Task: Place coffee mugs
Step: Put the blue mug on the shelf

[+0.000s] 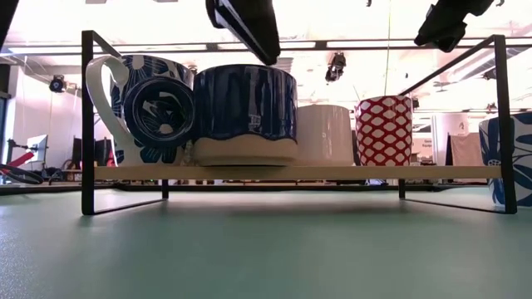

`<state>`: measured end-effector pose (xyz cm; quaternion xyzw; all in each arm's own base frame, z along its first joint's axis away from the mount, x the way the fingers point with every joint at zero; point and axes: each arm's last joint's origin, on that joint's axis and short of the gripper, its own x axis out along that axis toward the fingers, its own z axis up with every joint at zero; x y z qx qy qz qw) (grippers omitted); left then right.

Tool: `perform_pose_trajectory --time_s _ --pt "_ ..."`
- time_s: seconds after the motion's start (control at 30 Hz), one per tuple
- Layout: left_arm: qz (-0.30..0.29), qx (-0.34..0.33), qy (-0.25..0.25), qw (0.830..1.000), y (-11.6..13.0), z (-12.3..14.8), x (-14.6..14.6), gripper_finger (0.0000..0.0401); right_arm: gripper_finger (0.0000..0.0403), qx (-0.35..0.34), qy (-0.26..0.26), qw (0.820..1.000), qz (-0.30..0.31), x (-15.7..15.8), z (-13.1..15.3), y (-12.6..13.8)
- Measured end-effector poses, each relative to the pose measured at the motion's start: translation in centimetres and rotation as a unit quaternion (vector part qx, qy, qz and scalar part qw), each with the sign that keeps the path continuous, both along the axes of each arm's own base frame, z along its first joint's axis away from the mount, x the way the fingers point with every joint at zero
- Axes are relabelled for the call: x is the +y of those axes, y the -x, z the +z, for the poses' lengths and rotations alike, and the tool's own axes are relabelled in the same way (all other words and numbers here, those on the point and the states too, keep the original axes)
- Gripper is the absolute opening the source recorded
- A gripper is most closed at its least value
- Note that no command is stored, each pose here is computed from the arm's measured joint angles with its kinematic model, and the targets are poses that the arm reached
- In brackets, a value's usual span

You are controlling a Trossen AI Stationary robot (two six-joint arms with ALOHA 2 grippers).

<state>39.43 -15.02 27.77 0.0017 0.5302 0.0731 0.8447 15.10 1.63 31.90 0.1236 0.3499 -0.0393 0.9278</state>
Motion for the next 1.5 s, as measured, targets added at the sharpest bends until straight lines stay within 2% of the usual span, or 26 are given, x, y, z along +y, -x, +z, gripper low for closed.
perform_pose_trajectory --time_s 0.2,0.33,0.7,1.1,1.5 --pt "-0.064 -0.034 -0.011 0.997 -0.3 0.9 -1.2 0.0089 0.0072 0.000 0.000 1.000 0.000 0.0 0.0 0.0" --pt "-0.088 -0.031 -0.015 0.996 -0.4 0.3 -1.9 0.0089 0.0075 0.000 0.000 1.000 0.000 0.0 0.0 0.0" --pt "-0.062 0.013 -0.019 0.998 -0.7 -2.1 -2.0 0.0089 0.0083 0.000 0.000 1.000 0.000 0.0 0.0 0.0" --pt "-0.028 0.047 -0.037 0.998 -0.1 -2.4 -1.5 0.0089 0.0071 0.000 0.000 1.000 0.000 0.0 0.0 0.0" --pt "-0.021 0.038 -0.054 0.998 -0.2 -2.4 -1.3 0.0089 0.0081 0.000 0.000 1.000 0.000 0.0 0.0 0.0"
